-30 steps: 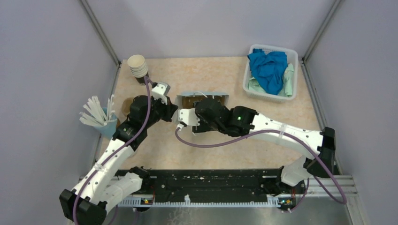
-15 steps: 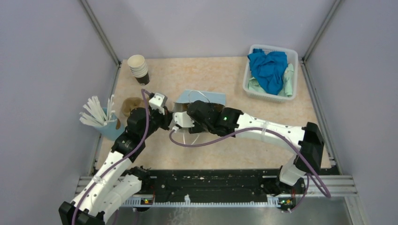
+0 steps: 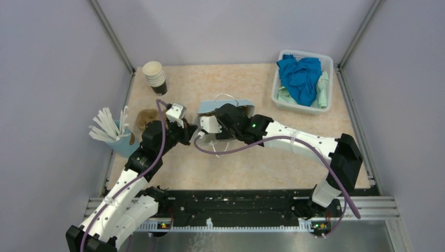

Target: Pack the takeout coffee

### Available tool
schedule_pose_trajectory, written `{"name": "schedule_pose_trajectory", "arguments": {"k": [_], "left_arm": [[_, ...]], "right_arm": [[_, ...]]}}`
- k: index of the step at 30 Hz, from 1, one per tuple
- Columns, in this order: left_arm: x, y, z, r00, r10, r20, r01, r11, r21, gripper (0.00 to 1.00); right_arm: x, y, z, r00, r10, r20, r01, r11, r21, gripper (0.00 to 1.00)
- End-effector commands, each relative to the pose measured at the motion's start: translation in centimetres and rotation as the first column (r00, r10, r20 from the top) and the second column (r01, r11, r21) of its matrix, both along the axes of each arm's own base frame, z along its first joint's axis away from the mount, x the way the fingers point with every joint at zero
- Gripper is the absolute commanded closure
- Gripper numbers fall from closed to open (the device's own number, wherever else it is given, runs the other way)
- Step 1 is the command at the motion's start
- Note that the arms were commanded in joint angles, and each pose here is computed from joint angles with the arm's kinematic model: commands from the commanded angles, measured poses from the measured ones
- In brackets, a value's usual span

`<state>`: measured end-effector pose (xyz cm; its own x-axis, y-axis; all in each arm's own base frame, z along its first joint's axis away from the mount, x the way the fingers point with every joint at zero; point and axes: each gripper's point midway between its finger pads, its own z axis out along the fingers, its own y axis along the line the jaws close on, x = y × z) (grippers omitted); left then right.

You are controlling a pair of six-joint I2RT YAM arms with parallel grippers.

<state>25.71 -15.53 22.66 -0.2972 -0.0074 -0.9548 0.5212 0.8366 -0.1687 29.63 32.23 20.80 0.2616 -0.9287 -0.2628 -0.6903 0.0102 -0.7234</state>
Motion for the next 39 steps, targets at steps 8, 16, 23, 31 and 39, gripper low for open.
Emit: {"name": "schedule_pose_trajectory", "arguments": {"k": [8,16,23,31,39], "left_arm": [[0.3,-0.7,1.5,0.999,-0.012,0.040,0.013,1.000,-0.020,1.00],[-0.2,-0.7,1.0,1.000,-0.018,0.016,0.018,1.000,-0.010,1.00],[-0.3,-1.0,1.8,0.999,-0.028,0.032,0.028,1.000,-0.012,1.00],[-0.5,-1.2,2.2,1.000,-0.025,-0.002,0.025,0.999,-0.023,1.00],[-1.3,-1.2,1.9,0.999,-0.037,-0.033,0.036,0.999,-0.028,1.00]], "right_arm": [[1.6,1.2,-1.0,0.997,0.068,0.041,-0.070,0.997,0.031,0.48],[2.8,0.0,-1.3,0.997,0.040,0.069,-0.040,0.999,0.004,0.48],[3.2,-0.5,-1.6,0.997,0.029,0.075,-0.029,1.000,-0.008,0.48],[3.2,-0.4,-1.6,0.998,0.043,0.042,-0.042,0.999,-0.025,0.48],[1.8,-0.5,-1.0,0.990,0.138,0.013,-0.137,0.987,-0.085,0.48]]}}
